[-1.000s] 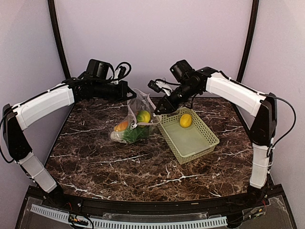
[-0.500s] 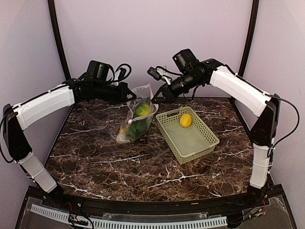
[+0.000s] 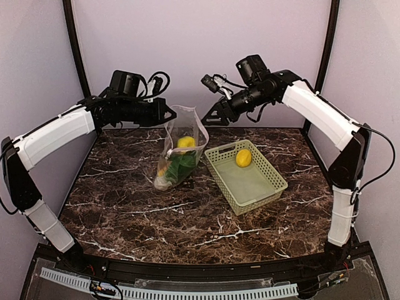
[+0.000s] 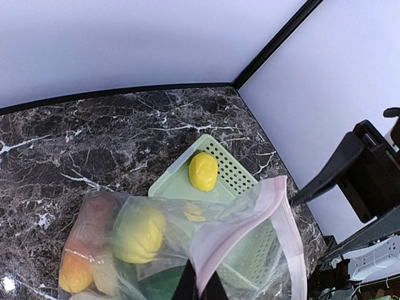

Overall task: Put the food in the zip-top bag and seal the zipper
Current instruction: Adjust the zipper food storage bag at the center of the board, then pick up the fake fruit from the bin.

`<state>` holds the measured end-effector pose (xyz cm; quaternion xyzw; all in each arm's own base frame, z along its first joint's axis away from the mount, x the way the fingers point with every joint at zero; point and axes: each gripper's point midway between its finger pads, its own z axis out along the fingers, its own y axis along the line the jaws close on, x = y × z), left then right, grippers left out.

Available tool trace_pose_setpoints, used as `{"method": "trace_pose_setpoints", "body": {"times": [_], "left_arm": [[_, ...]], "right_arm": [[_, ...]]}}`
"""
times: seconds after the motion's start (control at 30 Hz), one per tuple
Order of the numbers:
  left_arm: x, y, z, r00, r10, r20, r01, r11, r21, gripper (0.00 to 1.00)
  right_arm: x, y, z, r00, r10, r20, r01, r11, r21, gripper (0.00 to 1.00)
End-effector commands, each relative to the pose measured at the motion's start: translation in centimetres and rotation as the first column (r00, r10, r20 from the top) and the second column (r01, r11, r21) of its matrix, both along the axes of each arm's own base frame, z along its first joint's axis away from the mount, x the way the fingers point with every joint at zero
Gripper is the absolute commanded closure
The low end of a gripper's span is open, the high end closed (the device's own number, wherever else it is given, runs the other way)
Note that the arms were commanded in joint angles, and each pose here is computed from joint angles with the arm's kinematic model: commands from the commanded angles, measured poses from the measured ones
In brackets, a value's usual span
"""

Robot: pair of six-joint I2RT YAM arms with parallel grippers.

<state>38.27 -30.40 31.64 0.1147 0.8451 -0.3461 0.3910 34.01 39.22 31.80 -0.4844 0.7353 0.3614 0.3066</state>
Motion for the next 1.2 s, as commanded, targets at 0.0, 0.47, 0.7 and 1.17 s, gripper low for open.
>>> {"method": "trace_pose_setpoints", "body": {"times": [0.0, 0.47, 0.7, 1.17], "left_arm": [[-0.2, -0.6, 0.7, 1.000, -0.031, -0.003, 0.031, 0.999, -0.019, 0.99], [-0.8, -1.4, -2.1, 0.995, -0.056, -0.088, 0.051, 0.997, -0.052, 0.99], [-1.1, -1.1, -2.4, 0.995, -0.053, -0.090, 0.048, 0.998, -0.050, 0.99], [-1.6, -0.7, -2.6, 0.995, -0.053, -0.086, 0.050, 0.998, -0.044, 0.99]], "right_arm": [[1.4, -3.5, 3.6, 0.994, -0.043, 0.103, 0.040, 0.999, 0.033, 0.44], [9.3, -14.6, -10.9, 0.975, -0.223, 0.021, 0.222, 0.944, -0.245, 0.36], [10.6, -16.3, -16.6, 0.985, -0.139, 0.101, 0.168, 0.897, -0.409, 0.33], [11.2, -17.1, -21.1, 0.949, 0.155, 0.275, 0.026, 0.830, -0.558, 0.32]]}}
